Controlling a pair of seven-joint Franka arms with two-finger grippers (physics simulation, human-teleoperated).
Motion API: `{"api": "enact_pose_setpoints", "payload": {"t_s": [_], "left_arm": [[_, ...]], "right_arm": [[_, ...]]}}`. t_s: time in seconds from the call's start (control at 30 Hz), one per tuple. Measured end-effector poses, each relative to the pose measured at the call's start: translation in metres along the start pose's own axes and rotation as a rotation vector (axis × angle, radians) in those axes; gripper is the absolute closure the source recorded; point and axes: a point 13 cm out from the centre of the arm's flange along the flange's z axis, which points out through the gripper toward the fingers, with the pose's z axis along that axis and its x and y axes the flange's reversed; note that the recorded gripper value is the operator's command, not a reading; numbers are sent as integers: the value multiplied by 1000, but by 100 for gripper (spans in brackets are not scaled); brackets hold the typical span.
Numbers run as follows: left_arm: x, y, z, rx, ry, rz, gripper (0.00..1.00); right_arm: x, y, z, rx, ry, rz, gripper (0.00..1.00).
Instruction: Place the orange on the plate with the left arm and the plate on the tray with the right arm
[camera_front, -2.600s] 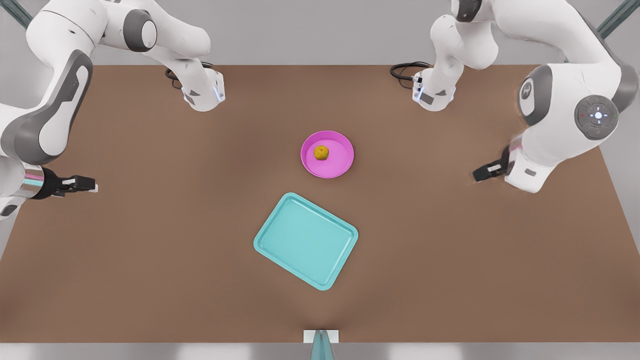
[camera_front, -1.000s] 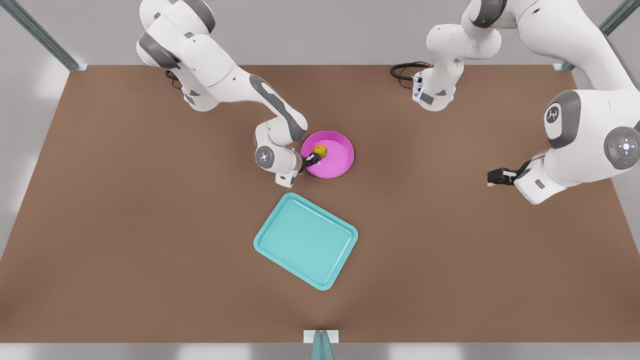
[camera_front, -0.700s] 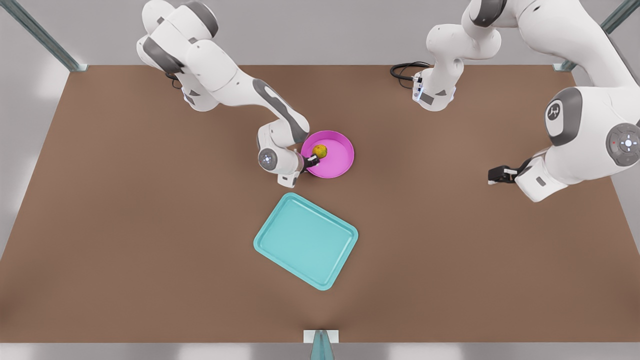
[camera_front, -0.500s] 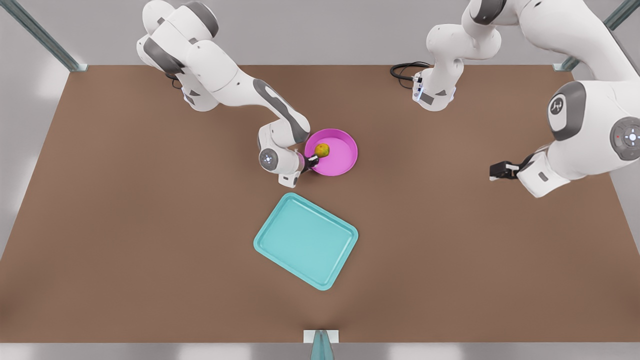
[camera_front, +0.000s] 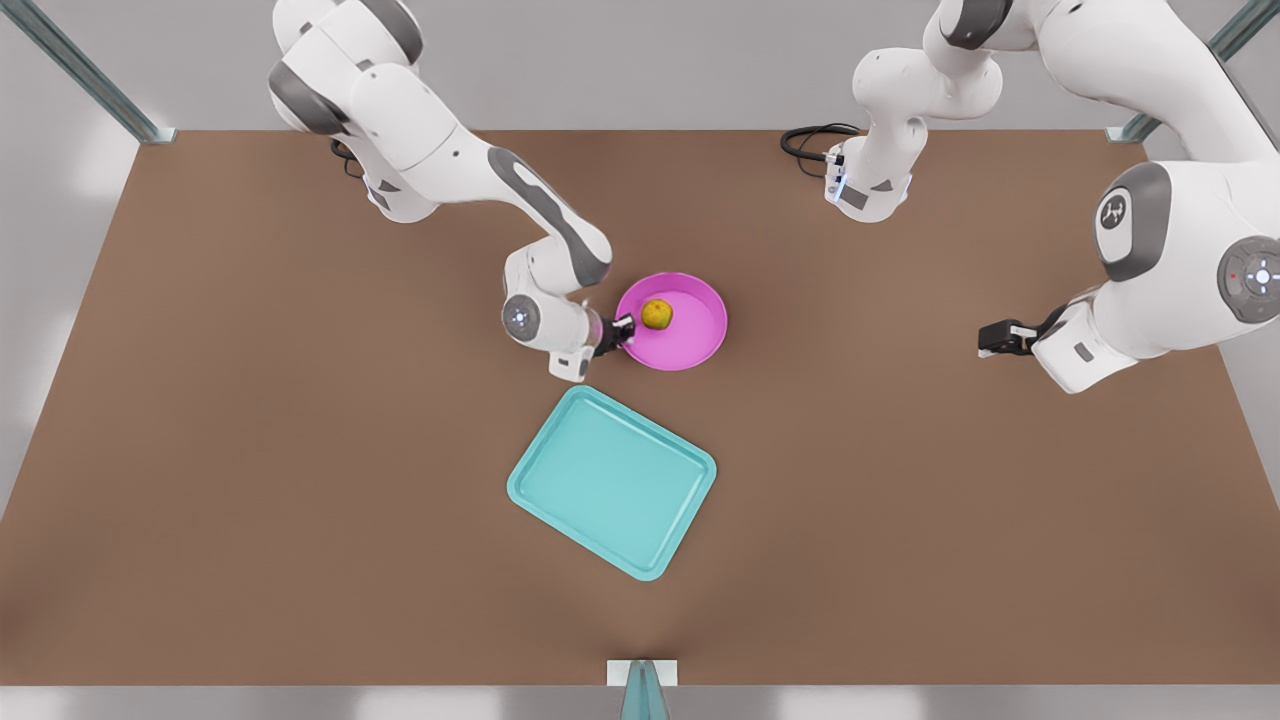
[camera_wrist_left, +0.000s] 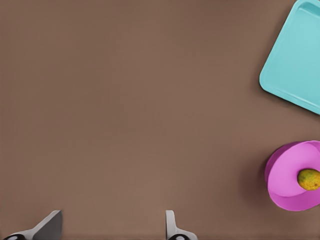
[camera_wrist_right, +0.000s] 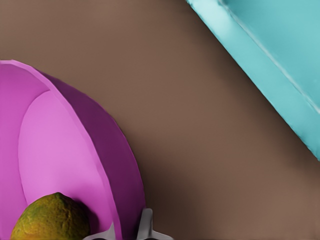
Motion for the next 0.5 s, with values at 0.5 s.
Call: {"api": "enact_pose_setpoints", "payload": {"t_s": [0.5], "left_arm": [[0,0,1,0,3,2,0]], "right_arm": [[-133,-150,-170,-79,-272,222,79]]}}
